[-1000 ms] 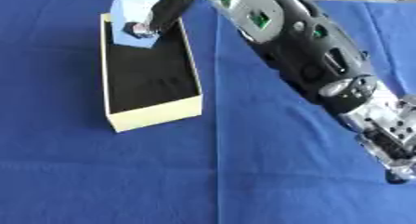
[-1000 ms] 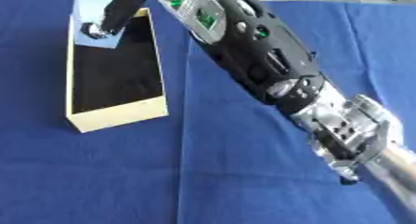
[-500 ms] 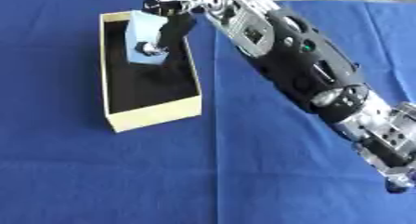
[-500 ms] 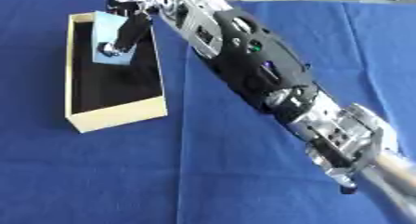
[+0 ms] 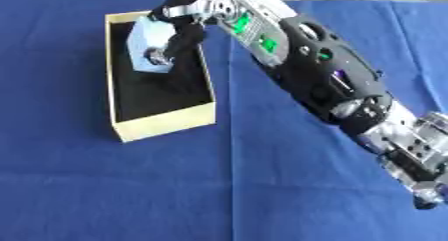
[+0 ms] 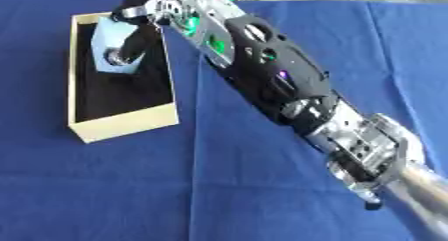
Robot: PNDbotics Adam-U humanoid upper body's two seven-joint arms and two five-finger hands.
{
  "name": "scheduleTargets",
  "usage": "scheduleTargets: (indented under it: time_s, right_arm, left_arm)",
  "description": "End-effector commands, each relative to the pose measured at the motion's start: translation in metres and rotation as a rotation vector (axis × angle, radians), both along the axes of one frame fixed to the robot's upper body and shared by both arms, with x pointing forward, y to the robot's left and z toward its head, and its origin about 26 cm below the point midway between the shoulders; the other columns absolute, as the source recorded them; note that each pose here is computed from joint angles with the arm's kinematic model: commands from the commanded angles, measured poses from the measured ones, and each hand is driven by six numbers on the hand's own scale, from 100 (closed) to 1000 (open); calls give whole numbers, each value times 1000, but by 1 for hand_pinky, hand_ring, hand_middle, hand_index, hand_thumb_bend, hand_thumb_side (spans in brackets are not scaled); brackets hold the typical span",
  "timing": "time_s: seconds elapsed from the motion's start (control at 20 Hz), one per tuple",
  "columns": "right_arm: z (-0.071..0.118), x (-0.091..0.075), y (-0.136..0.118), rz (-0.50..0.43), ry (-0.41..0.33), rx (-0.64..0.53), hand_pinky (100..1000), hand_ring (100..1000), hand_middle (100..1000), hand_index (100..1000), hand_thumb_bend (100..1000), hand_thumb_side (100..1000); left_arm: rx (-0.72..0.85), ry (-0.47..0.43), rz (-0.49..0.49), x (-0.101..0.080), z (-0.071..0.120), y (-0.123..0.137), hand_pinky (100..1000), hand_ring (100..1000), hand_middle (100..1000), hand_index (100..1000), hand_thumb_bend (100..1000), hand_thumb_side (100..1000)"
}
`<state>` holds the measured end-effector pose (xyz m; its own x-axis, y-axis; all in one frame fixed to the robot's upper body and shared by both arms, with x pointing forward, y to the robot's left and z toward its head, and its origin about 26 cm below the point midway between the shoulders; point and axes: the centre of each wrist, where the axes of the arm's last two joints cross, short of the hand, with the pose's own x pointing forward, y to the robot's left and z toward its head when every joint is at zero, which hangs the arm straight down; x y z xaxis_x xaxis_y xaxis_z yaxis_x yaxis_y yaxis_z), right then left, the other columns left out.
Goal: Pick up objects on the table and place them in the box.
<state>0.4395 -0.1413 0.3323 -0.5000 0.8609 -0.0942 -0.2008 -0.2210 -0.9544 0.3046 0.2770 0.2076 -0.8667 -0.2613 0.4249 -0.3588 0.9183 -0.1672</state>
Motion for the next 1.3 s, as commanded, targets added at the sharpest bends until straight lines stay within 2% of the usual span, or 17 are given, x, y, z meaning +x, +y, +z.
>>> scheduleTargets:
  time_s: [0.05,0.4,0.5,0.7,0.9,0.95,1.1,1.3]
  right_arm:
    - [14,-4,-2,-10,-80,-43,877,997,987,1000,419,738]
    - [19,-6,-7,-15,-97,-29,877,995,978,1000,410,726]
    - [22,-8,-8,-12,-99,-18,877,991,949,1000,403,727]
    - [32,-19,-10,16,-117,16,869,974,924,1000,349,756]
    - [38,-28,-10,27,-128,43,869,974,924,1000,349,756]
    - [40,-30,-10,29,-134,48,839,937,875,1000,100,875]
    - [70,-46,-27,65,-239,97,823,922,854,999,100,917]
    - [84,-66,-70,92,-346,161,804,888,822,943,100,927]
  left_arm:
    - [13,-24,-3,-3,7,1,482,744,608,738,100,683]
    - [14,-19,-2,-3,6,1,483,744,608,738,100,683]
    - [15,-18,-1,-4,6,2,483,744,608,738,100,683]
    - [17,-13,1,-4,6,2,483,745,608,739,100,684]
    - [17,-13,3,-4,5,2,483,745,608,739,100,684]
    - [16,-12,4,-4,5,3,483,745,608,739,100,683]
    - [9,-8,38,-6,3,9,483,745,608,739,100,683]
    - [4,-13,65,-6,3,12,483,744,608,739,100,682]
